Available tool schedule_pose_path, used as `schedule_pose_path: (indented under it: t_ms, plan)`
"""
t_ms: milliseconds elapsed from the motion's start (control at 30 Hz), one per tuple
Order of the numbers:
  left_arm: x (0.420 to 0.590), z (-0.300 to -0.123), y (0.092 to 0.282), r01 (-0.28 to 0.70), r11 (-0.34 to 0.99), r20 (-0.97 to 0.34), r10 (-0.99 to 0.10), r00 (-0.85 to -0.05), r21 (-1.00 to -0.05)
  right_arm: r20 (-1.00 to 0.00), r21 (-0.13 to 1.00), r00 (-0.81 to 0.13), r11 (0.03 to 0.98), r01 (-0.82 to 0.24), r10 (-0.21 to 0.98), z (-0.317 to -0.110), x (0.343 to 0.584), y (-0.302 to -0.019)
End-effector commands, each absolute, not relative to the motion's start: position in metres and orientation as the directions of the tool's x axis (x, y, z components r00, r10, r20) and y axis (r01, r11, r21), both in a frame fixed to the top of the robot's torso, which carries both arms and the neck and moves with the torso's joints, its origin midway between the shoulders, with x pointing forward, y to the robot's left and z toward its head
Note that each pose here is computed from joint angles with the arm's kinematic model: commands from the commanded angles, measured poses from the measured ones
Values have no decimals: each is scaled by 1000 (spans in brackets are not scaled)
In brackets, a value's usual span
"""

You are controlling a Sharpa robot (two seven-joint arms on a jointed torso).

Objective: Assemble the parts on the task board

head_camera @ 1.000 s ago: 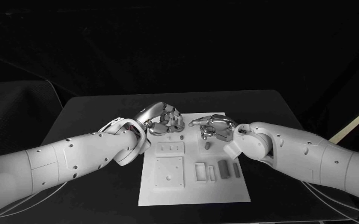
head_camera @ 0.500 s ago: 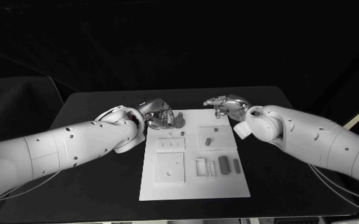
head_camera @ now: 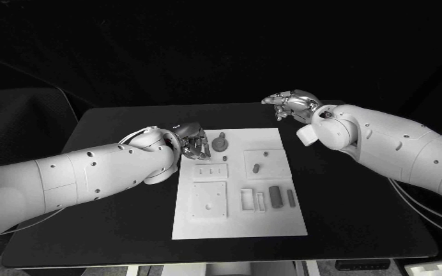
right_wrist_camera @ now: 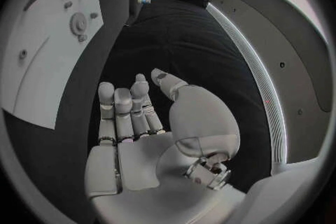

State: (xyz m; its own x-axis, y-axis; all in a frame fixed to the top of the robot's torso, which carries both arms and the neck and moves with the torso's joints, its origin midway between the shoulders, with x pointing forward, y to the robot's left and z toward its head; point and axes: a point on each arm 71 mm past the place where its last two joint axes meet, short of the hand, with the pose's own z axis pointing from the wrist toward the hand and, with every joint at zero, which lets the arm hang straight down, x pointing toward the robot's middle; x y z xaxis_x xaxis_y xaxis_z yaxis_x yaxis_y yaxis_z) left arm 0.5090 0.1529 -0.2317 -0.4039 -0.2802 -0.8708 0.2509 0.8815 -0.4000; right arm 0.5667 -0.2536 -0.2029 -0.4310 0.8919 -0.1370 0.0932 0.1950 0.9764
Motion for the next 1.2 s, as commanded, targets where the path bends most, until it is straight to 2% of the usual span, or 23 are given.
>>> schedule_pose_path:
  t_ms: [33, 333, 500, 967, 1200]
  plan:
    - [510, -230, 148, 270, 896, -896, -241, -374, -353, -162, 975, -456, 212, 61, 875, -201, 566, -244]
    - [508, -233, 141, 328, 877, -907, -231, -351, -351, -162, 976, -466, 210, 53, 870, -200, 565, -237]
    - [506, -240, 137, 389, 871, -925, -167, -341, -300, -163, 976, -468, 210, 50, 869, -199, 566, -236]
    - [501, -255, 134, 382, 873, -914, -152, -376, -303, -172, 976, -467, 216, 42, 868, -197, 567, -235]
    - [498, -267, 138, 372, 880, -906, -135, -401, -295, -169, 977, -476, 212, 38, 863, -196, 567, -230]
